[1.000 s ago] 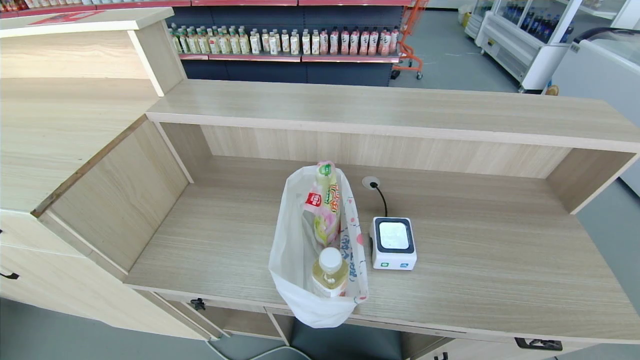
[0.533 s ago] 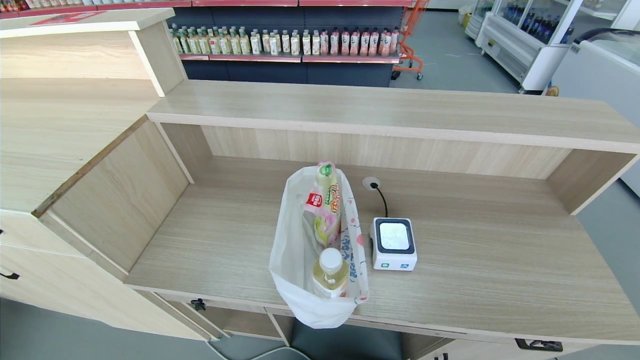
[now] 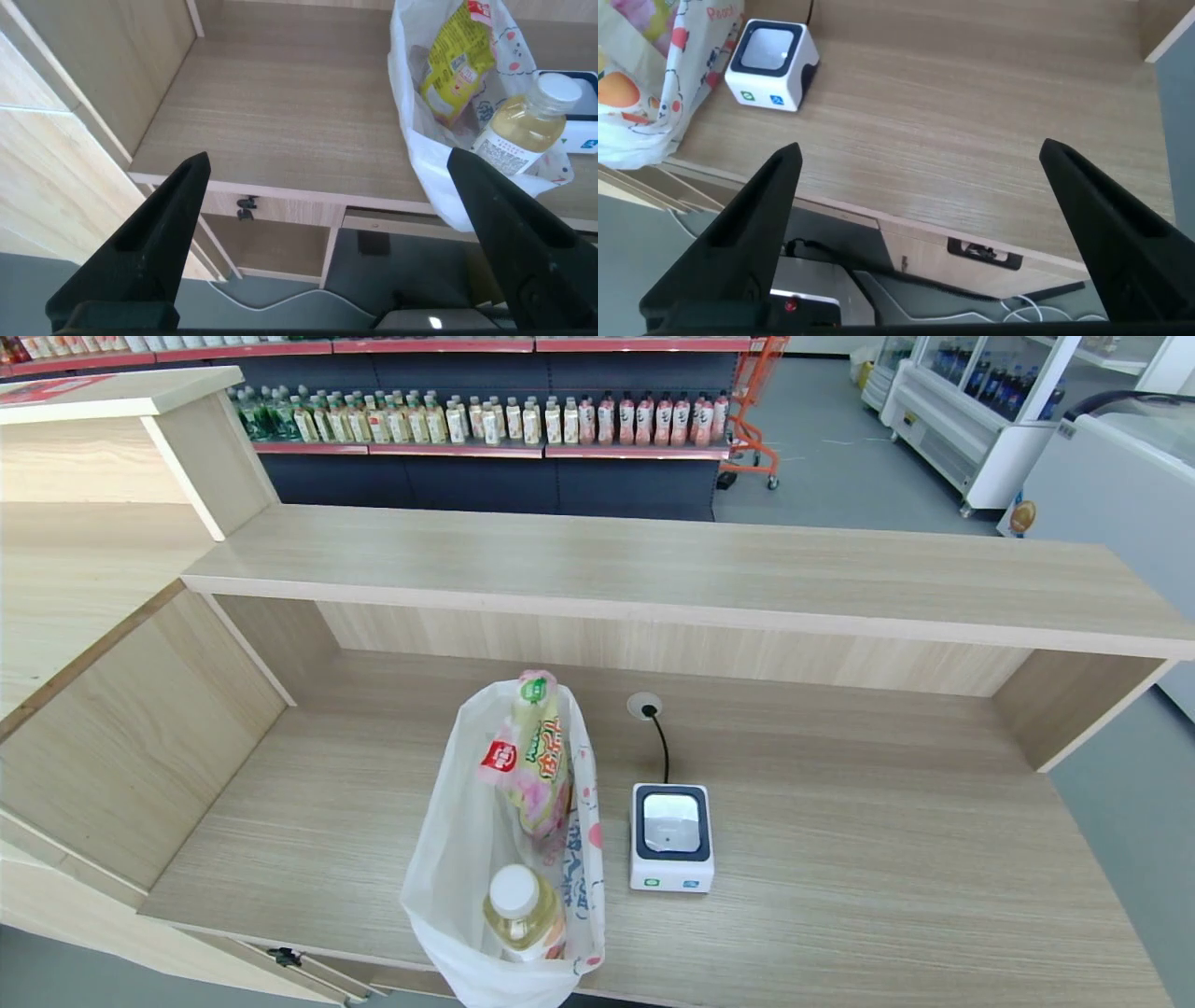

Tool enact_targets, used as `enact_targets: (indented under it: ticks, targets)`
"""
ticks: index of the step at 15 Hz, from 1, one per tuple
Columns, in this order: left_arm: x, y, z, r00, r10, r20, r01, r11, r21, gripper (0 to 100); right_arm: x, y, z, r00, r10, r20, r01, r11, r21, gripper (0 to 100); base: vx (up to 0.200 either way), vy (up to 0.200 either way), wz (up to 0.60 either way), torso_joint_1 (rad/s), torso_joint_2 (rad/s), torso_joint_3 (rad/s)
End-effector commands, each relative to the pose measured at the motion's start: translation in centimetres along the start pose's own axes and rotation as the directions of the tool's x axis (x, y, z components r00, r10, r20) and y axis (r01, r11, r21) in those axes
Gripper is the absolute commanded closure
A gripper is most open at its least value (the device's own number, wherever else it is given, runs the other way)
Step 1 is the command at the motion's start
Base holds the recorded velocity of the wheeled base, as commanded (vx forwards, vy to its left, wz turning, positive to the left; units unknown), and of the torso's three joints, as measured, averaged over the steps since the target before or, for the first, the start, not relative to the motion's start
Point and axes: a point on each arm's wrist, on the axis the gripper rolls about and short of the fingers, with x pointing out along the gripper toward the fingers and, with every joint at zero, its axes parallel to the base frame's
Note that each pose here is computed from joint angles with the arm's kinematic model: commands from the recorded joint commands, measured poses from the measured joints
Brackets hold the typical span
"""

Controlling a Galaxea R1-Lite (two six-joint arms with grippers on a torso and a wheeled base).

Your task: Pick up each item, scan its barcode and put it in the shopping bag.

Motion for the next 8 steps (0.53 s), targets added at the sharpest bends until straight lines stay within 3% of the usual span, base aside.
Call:
enact_targets:
  ticks: [1,8]
  targets:
    - [0.0,0.0,0.01,1.0,0.0,0.001,0.0,1.0,-0.004,0,0.05,-0.01,0.0,1.0,0.001,-0.007,-0.001,1.0,0.001,0,0.0,0.0,0.0,0.0,0.0,0.0]
    - [0.0,0.0,0.01,1.0,0.0,0.001,0.0,1.0,-0.004,0,0.05,-0.01,0.0,1.0,0.001,-0.007,-0.001,1.0,0.006,0,0.0,0.0,0.0,0.0,0.0,0.0]
